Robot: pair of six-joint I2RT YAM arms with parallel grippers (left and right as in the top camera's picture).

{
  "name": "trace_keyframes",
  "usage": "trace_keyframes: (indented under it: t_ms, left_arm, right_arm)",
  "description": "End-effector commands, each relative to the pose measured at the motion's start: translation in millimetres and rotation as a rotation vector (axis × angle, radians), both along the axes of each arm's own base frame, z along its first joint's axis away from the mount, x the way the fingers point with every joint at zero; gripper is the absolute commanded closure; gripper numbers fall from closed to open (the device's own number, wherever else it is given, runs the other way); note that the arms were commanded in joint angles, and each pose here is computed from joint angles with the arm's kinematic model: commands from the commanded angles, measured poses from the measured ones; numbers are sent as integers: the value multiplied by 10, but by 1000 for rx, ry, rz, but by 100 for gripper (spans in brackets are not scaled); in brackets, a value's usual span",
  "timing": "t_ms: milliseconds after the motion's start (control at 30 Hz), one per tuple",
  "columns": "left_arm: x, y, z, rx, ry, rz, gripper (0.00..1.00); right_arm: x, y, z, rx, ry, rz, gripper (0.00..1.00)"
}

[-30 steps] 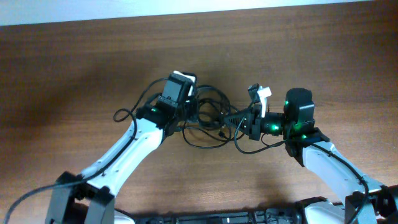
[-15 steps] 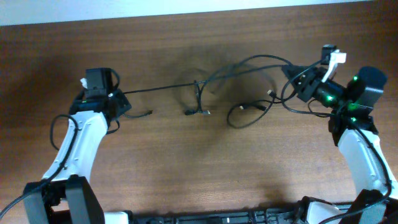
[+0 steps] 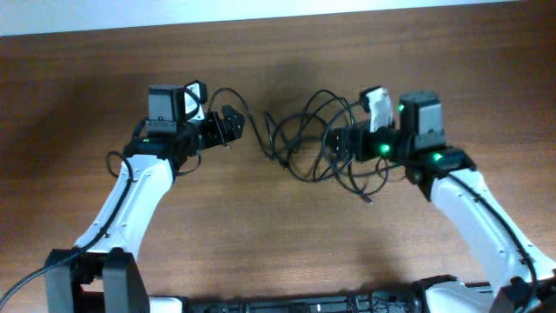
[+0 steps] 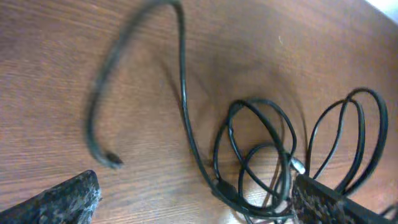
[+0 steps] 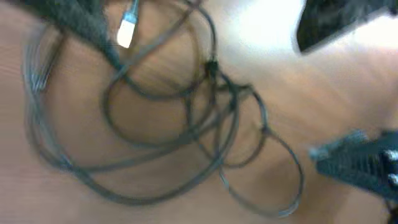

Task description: Untangle cables

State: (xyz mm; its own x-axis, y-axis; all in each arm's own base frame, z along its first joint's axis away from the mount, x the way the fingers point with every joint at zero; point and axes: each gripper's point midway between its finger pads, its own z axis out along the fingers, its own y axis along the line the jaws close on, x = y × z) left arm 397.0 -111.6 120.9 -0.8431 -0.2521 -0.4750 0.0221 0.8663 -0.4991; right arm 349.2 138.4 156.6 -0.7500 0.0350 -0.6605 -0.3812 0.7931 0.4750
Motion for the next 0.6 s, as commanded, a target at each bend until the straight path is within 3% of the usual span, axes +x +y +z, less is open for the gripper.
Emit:
trace_keyframes:
  t_ms: [0, 133, 167, 267, 333, 467, 567]
  left_arm:
    - [18, 6, 61, 33, -28, 3, 1]
    - [-19, -92, 57, 26, -20, -18, 1]
    - [-52, -187, 70, -12, -5, -27, 1]
    - [-160, -500, 98, -41, -4, -110, 1]
    - [-189, -572, 97, -37, -5, -128, 1]
    - [-182, -560, 85, -20, -8, -119, 1]
    - [-179, -555, 83, -18, -8, -117, 1]
  right_arm:
    - [324, -469, 614, -111, -75, -175, 1]
    - [216, -85, 957, 47, -106, 10, 0]
    - [229, 85, 858, 52, -90, 55, 22]
    - [384, 583, 373, 123, 67, 85, 23]
    - [505, 702, 177, 172, 135, 48, 32]
    - [741, 739, -154, 206, 197, -34, 32]
    - [735, 907, -309, 226, 249, -44, 40]
